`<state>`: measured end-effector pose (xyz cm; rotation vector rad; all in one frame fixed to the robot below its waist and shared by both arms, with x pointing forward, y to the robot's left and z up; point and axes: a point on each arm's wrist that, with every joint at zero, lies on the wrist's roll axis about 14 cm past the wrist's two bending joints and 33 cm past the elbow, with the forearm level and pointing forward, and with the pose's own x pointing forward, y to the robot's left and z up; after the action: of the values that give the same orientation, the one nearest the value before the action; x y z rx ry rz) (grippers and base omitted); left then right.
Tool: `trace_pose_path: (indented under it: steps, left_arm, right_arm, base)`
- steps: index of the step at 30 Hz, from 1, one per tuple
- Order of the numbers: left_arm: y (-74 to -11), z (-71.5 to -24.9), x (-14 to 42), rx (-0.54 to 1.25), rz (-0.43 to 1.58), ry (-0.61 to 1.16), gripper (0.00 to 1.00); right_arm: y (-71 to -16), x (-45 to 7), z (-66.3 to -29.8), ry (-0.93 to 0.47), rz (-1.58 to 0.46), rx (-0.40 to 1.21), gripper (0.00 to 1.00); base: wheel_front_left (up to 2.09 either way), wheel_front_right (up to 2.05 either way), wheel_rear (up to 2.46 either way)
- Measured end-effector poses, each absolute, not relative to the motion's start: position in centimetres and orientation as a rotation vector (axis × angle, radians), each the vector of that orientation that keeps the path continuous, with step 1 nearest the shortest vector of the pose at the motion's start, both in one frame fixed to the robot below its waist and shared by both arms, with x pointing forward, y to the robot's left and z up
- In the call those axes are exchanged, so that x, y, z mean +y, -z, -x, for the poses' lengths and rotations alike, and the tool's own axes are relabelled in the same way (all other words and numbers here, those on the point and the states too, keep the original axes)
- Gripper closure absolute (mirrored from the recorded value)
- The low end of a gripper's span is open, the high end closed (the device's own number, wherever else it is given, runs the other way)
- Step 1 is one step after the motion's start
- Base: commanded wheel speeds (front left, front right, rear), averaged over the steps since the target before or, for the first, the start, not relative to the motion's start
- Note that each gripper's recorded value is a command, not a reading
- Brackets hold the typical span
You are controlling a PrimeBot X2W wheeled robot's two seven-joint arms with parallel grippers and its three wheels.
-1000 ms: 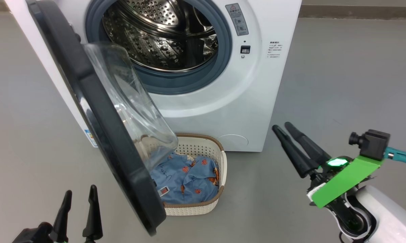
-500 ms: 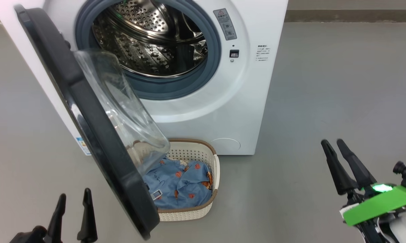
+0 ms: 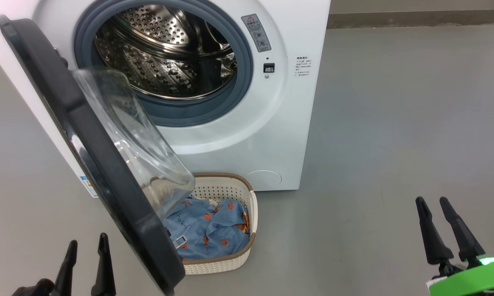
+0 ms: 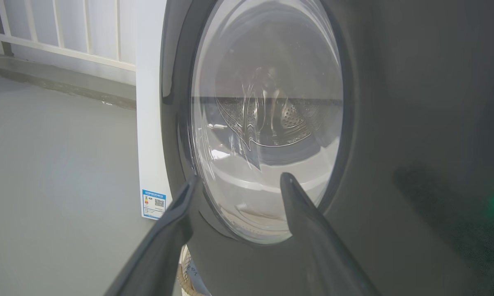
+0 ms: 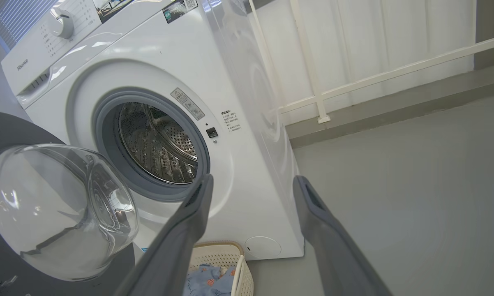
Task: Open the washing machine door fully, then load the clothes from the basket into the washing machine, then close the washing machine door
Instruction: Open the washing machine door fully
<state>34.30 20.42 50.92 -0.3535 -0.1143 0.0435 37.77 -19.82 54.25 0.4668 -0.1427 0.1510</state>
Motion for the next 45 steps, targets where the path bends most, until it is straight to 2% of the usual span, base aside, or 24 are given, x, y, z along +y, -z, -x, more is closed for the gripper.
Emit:
trace_pose_path:
  steps: [22,45]
  left_arm:
    - [-50.2,-34.2,20.2,-0.091,0.352,-0.039,0.0]
    - [-50.2,-33.8,20.9,-0.094,0.351,-0.061,0.0]
  right_arm:
    - [-50.7,-22.2,-35.4,-0.007,-0.192,-0.077,0.0]
    - [-48.8,-21.9,-34.8,0.015,-0.163,-0.023,0.0]
  base:
    - [0.0,0.0,0.0]
    - [0.0,0.0,0.0]
